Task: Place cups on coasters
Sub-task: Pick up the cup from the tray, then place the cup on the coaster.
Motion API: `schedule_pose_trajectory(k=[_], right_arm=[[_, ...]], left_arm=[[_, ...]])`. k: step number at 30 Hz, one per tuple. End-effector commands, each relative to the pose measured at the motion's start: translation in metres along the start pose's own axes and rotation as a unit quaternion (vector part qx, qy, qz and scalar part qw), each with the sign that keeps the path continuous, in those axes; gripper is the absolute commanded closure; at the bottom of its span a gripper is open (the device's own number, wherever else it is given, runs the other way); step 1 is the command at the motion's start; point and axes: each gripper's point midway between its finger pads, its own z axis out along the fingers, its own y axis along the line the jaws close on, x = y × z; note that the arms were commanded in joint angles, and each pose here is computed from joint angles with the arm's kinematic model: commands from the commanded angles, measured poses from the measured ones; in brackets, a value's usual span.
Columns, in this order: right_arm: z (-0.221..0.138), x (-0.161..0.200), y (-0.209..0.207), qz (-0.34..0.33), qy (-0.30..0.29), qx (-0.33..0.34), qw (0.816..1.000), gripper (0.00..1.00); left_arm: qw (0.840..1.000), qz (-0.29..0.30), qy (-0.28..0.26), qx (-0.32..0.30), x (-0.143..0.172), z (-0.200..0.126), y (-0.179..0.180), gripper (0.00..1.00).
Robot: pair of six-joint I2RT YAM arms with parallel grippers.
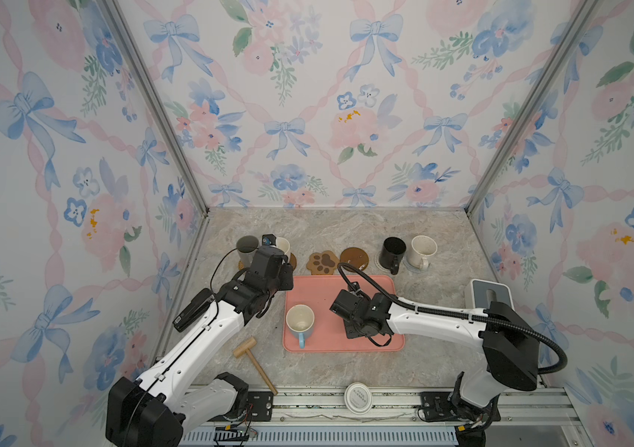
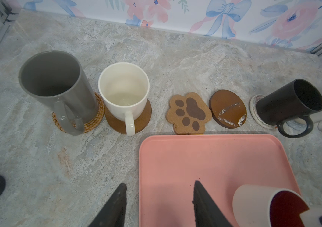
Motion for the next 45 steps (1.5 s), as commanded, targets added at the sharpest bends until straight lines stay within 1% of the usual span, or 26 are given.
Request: schedule_pose_trajectory(k=[1,7,8,9,13,18,29,37,45], right_arm=[[-0.020,-0.041,-0.001,0.001,-0.052,-0.015,0.999,1.00],[-0.019,-0.080,-0.011,0.014,-0.072,-0.022,0.997,1.00],[-0.022,-0.088,-0.012,0.002,-0.078,-0.026,0.997,1.00],[-0.016,-0.093,-0.013,-0.001,-0.074,-0.022,0.997,1.00],[-0.012,-0.123,-0.017,-0.003,-0.085,-0.022,0.996,1.00],[0.000,-0.149,-0.028,0.004,-0.086,-0.015,0.996,1.00],[0.021,-0.186,-0.051,0.027,-0.092,-0.009,0.995,1.00],[0.042,-0.202,-0.063,0.034,-0.077,-0.017,0.996,1.00],[0.060,-0.214,-0.067,0.037,-0.067,-0.018,0.997,1.00]], left_arm=[[1.000,0.015,0.000,-0.008,0.000,-0.001,0.002,0.49],[1.000,0.015,-0.003,-0.012,-0.002,-0.001,0.004,0.48],[1.000,0.015,-0.004,-0.012,-0.003,-0.002,0.003,0.48],[1.000,0.015,-0.004,-0.014,-0.003,-0.001,0.005,0.48],[1.000,0.014,-0.005,-0.018,-0.003,-0.001,0.007,0.48],[1.000,0.014,-0.005,-0.017,-0.003,-0.002,0.007,0.48],[1.000,0.012,-0.003,-0.016,-0.003,-0.001,0.007,0.48],[1.000,0.011,0.001,-0.013,-0.002,0.001,0.005,0.48],[1.000,0.010,0.003,-0.014,-0.001,0.003,0.006,0.48]])
